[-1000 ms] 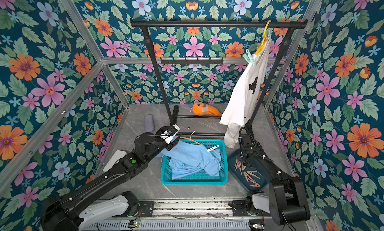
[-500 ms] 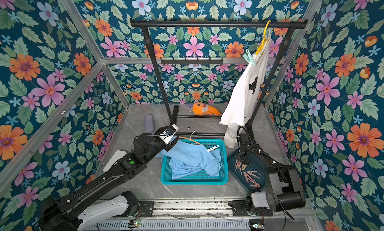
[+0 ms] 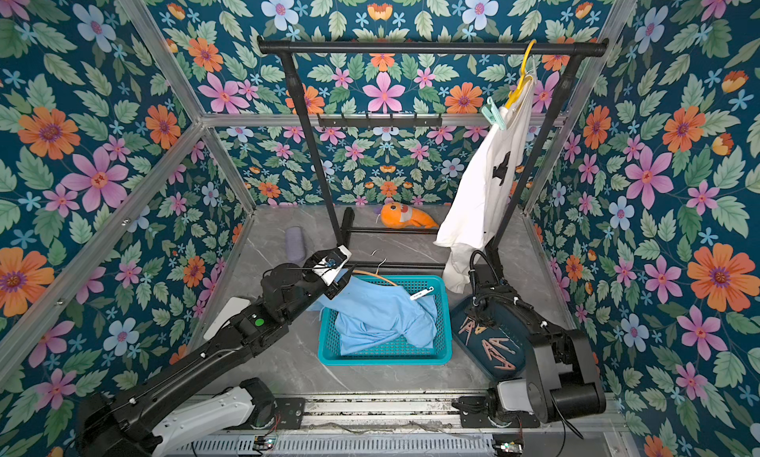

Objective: Use clothespins to secure the t-shirt on both sides of the hanger
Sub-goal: Pick up the clothespin from the storage box.

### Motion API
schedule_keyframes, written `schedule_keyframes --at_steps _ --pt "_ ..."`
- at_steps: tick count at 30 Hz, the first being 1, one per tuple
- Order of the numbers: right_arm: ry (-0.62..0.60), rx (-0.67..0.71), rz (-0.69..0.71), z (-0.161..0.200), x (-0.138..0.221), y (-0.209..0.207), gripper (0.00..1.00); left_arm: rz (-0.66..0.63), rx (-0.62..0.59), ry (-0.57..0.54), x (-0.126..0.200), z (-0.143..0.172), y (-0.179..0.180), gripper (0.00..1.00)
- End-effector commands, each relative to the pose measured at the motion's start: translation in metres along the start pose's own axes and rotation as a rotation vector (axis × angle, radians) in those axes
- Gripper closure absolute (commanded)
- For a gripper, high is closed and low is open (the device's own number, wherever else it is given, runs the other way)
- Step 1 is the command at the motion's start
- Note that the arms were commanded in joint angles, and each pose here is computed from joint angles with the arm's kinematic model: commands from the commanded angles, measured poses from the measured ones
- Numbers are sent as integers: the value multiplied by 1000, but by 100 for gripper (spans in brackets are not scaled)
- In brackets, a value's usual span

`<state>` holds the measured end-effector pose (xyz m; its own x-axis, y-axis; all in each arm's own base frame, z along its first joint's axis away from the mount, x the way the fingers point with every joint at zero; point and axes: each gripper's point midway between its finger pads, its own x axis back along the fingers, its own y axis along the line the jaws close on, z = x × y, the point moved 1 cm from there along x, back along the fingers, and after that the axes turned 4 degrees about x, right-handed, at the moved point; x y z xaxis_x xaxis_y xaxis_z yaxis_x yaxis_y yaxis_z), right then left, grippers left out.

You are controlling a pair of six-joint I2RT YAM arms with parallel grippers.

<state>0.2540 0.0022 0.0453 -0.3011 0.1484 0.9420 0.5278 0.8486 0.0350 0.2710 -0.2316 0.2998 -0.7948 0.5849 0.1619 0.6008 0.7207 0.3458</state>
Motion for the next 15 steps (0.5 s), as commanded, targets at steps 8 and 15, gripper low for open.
schedule_keyframes --at_steps 8,15 --pt "-509 119 -639 -34 156 46 100 292 148 -120 15 -44 -36 31" --pt "-984 389 -1533 -10 353 88 100 688 319 -289 33 -93 -84 24"
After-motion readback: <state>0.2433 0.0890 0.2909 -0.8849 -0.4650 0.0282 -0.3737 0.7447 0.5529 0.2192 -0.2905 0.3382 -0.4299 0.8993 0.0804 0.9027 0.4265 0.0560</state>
